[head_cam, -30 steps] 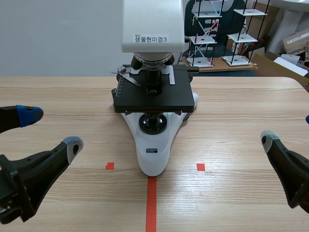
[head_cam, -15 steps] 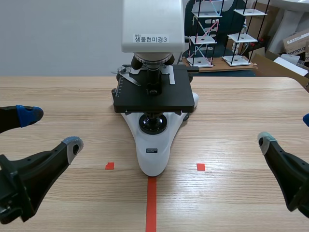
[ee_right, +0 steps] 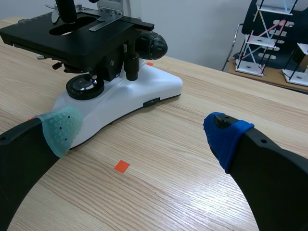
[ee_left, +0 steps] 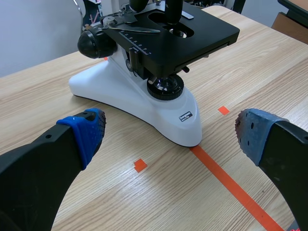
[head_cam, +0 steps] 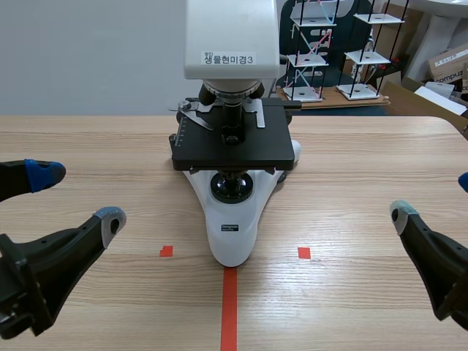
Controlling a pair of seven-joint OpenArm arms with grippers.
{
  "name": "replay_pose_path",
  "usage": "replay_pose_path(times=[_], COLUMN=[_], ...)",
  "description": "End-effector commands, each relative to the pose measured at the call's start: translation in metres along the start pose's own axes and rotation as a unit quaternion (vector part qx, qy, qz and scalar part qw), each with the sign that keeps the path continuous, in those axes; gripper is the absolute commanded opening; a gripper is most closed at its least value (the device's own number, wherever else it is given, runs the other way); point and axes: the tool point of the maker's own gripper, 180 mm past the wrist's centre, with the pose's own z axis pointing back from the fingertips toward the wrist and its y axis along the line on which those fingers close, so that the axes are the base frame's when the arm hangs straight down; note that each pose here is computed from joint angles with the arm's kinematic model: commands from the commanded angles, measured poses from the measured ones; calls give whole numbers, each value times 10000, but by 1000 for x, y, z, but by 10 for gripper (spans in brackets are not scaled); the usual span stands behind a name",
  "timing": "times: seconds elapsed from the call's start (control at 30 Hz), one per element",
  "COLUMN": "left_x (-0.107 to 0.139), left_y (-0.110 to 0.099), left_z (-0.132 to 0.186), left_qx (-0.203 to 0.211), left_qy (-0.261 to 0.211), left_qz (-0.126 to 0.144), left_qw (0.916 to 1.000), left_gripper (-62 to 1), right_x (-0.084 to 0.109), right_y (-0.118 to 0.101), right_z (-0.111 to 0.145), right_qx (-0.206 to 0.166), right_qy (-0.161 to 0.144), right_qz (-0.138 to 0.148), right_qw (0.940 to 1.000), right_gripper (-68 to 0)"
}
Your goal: Return to the home posture
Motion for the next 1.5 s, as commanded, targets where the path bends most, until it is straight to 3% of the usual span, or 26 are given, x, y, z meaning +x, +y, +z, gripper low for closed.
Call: replay_pose_path(times=[0.0,0.4,1.47], left_x=[6,6,6], left_y=[-1,-1,-1], left_z=[0,0,0], left_qx=[-2,-2,-2], left_qy=[-132,-132,-132], left_qz=[43,43,43], left_qw=[9999,9999,9999], left_gripper=[-43,-43,-43], right_x=[14,17,17], right_y=[1,6,6], right_z=[-4,-6,-6], right_qx=[25,122,122], right_qy=[-252,-253,-253], right_qz=[4,128,128], right_qw=[9997,9995,9995], right_gripper=[-124,-124,-125])
